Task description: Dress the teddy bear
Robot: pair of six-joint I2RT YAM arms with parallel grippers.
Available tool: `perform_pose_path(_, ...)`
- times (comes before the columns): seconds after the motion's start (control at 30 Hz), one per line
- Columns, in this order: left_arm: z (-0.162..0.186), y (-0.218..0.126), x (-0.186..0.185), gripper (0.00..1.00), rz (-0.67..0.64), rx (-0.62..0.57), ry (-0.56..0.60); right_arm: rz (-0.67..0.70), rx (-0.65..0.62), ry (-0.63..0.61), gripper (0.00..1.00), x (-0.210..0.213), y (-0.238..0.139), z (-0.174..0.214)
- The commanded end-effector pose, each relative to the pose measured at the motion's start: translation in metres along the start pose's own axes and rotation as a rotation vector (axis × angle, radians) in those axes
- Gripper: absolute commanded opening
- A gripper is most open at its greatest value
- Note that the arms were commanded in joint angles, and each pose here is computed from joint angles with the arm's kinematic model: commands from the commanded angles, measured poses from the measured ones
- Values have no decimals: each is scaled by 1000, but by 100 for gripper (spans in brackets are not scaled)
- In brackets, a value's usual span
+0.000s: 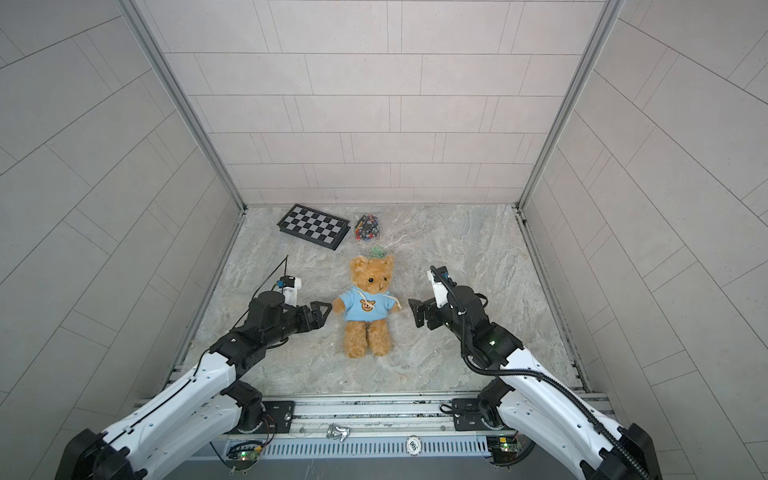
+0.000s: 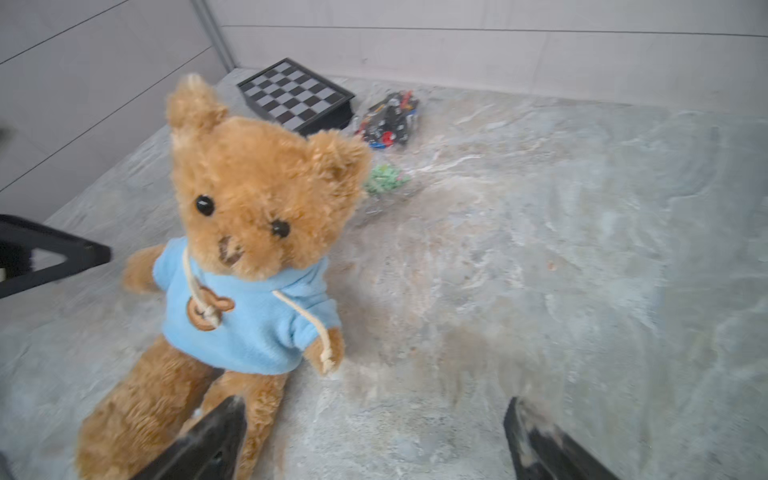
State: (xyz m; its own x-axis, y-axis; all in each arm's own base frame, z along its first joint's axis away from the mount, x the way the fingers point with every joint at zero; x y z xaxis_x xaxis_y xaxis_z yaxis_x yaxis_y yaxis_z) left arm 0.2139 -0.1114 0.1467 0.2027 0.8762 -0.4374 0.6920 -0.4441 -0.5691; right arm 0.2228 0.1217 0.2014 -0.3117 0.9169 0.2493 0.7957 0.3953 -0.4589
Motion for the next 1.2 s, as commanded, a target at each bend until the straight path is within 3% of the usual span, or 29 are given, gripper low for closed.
perform_pose_path(0.0, -10, -15, 22, 100, -154, -70, 14, 139, -46, 1, 100, -26, -5, -3)
perform_pose_path(0.3, -52, -51, 60, 100, -550, -297, -17, 421, -198, 54, 100, -82, -14, 1)
perform_pose_path(0.4, -65, -55, 64, 100, -627, -347, 46, 506, -271, 81, 100, -102, -18, 3)
perform_pose_path(0.63, -76, -72, 78, 100, -789, -554, 169, 544, -354, 128, 100, -128, -20, 1)
perform_pose_path(0.73, -74, -71, 82, 100, -832, -555, 262, 554, -350, 82, 100, -132, -15, -1)
perform_pose_path(1.0, -56, -35, 105, 100, -908, -571, 358, 635, -300, 25, 100, -153, 13, 17)
perform_pose_path(1.17, -69, -21, 106, 100, -806, -605, 394, 650, -319, 26, 100, -158, 23, 16)
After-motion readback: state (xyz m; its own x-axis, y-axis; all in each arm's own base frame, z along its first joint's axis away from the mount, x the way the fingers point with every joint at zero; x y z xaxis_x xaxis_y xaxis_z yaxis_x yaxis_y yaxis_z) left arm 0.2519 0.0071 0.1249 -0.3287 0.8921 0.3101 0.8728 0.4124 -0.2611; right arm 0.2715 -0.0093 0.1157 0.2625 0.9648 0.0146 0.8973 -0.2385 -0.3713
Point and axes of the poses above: each gripper's point midway between its finger pads, its own y axis out along the fingers, its own x axis along the line the jaws close on, z = x × y, the point moved 5 cm from there along -y, back along the fingers, and after that the axes turned 7 degrees about y, right-handed, at the moved point
